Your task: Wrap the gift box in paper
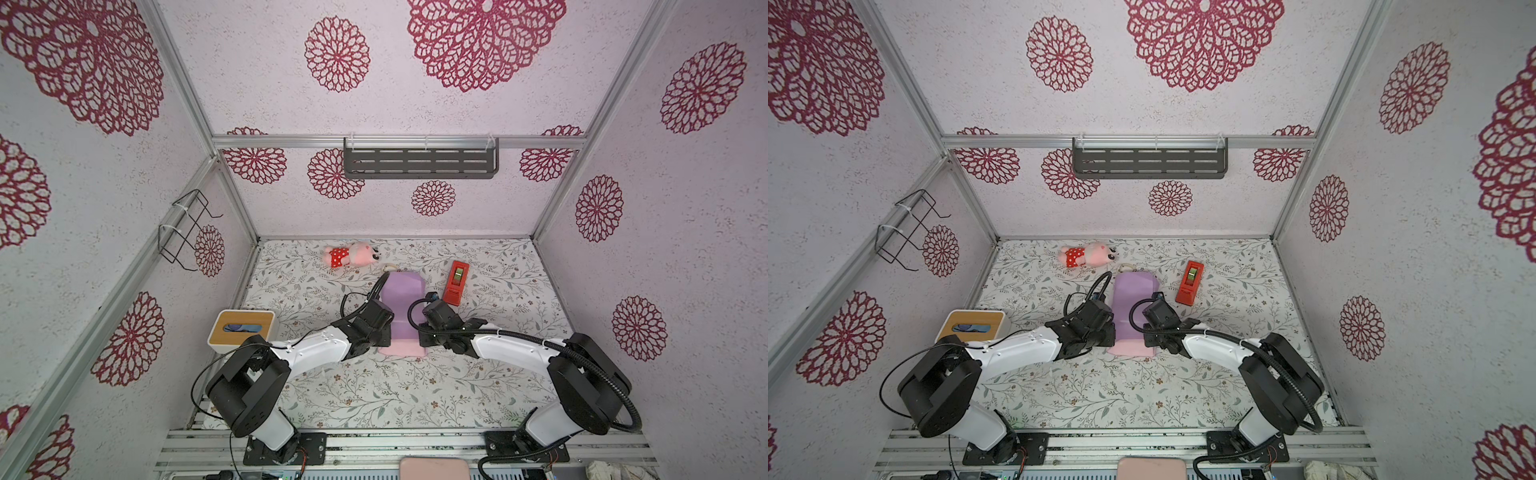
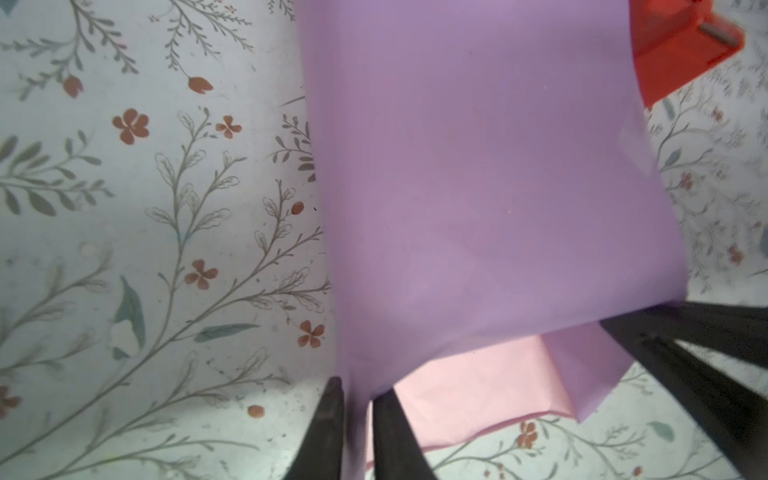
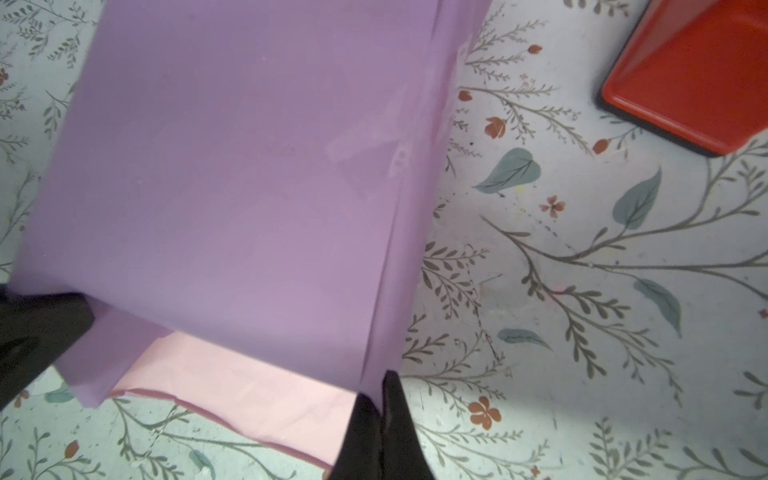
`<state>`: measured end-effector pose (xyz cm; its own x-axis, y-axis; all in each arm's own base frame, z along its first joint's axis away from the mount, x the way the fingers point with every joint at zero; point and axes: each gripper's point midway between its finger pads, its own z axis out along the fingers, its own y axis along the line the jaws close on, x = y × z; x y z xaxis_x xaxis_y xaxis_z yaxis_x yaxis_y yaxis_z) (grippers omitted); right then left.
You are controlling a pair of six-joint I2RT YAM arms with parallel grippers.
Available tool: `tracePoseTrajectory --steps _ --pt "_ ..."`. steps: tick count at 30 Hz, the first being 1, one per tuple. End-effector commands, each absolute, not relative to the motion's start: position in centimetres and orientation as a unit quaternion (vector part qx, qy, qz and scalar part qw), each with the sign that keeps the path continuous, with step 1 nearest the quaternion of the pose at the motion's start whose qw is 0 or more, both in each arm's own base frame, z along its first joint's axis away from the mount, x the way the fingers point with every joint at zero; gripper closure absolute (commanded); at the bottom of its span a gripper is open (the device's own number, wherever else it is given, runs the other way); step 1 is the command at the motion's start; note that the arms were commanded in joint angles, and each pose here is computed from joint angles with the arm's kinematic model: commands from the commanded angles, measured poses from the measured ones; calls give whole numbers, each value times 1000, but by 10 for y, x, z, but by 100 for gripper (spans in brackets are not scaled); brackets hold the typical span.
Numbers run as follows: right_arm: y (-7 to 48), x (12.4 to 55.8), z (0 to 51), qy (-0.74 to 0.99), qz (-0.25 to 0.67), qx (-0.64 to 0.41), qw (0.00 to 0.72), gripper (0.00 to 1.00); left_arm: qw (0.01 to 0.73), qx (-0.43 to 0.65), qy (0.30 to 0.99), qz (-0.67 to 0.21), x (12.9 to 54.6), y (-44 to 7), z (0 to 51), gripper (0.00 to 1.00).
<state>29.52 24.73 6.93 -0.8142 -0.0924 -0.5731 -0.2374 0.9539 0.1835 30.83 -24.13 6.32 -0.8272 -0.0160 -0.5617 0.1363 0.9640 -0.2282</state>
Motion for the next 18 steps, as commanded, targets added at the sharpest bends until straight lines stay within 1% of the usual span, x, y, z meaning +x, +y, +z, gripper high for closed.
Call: tracePoseTrajectory --steps 1,6,18 --pt "244 303 77 942 111 -85 305 100 299 27 947 -117 319 -237 66 78" --pt "243 302 76 942 110 -86 304 100 296 29 948 -116 322 -239 64 78" --pt "242 303 73 943 108 -85 303 100 293 29 949 -114 327 -241 59 100"
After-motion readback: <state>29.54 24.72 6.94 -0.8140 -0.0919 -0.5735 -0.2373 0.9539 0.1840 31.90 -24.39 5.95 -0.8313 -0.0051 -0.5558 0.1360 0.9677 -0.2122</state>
